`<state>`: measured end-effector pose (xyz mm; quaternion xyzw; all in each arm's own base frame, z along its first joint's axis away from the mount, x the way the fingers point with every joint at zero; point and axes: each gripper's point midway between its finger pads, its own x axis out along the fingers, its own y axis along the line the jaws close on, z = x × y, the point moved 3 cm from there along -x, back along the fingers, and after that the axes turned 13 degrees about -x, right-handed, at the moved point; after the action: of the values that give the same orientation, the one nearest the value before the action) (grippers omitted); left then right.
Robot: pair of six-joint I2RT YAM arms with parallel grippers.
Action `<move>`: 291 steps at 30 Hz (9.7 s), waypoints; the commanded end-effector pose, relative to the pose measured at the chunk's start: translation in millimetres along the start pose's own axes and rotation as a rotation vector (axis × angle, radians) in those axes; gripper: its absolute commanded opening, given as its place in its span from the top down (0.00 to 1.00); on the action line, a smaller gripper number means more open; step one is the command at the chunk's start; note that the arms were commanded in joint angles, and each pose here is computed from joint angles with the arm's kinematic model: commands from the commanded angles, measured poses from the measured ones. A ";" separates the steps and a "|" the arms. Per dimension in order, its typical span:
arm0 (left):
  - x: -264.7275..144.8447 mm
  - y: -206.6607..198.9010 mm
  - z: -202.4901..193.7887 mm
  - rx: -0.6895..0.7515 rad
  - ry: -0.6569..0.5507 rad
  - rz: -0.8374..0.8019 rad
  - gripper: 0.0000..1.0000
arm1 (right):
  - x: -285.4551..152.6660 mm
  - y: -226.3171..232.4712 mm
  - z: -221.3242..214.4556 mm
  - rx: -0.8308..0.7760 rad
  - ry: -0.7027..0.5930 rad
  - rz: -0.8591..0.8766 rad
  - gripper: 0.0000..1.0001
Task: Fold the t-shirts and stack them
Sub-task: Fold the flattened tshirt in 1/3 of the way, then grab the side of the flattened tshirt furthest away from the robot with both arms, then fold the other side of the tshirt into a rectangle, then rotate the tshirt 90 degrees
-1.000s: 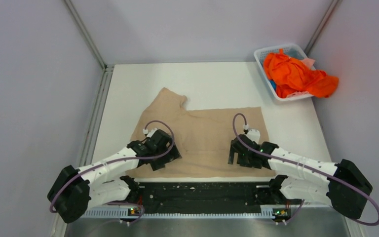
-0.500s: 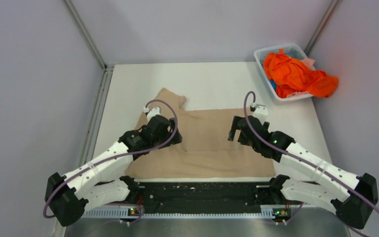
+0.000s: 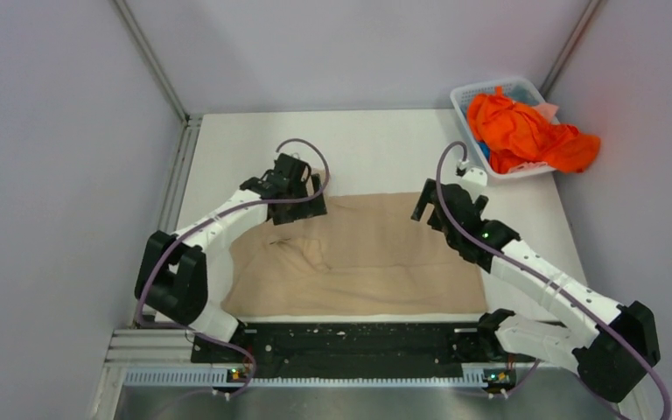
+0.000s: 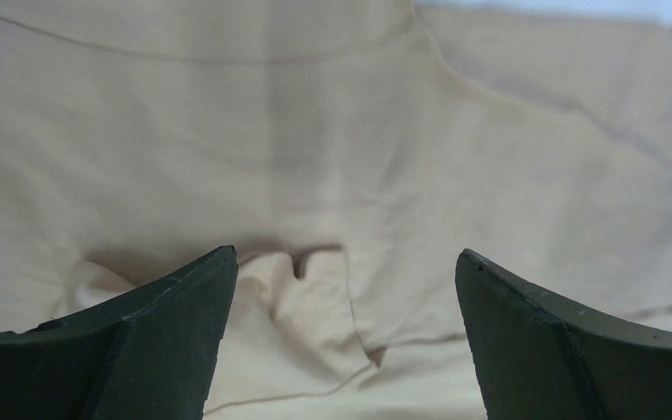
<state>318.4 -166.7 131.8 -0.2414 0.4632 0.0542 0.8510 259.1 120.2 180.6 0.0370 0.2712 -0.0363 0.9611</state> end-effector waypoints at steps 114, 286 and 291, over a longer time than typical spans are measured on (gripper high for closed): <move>104.9 117.4 168.0 -0.121 -0.225 0.515 1.00 | 163.3 -10.2 35.7 -0.058 0.121 -0.159 0.05; 240.8 -226.5 88.5 -0.510 0.145 -0.676 0.01 | -20.7 135.8 -167.6 -0.381 0.498 0.752 0.04; 235.7 -195.1 102.9 -0.509 0.027 -0.512 0.01 | -18.8 129.0 -154.8 -0.395 0.456 0.690 0.04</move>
<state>598.9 -351.8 84.4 -0.5871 0.3547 -0.1484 0.7124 178.5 266.1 58.6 -0.0354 0.4469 0.3509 0.8221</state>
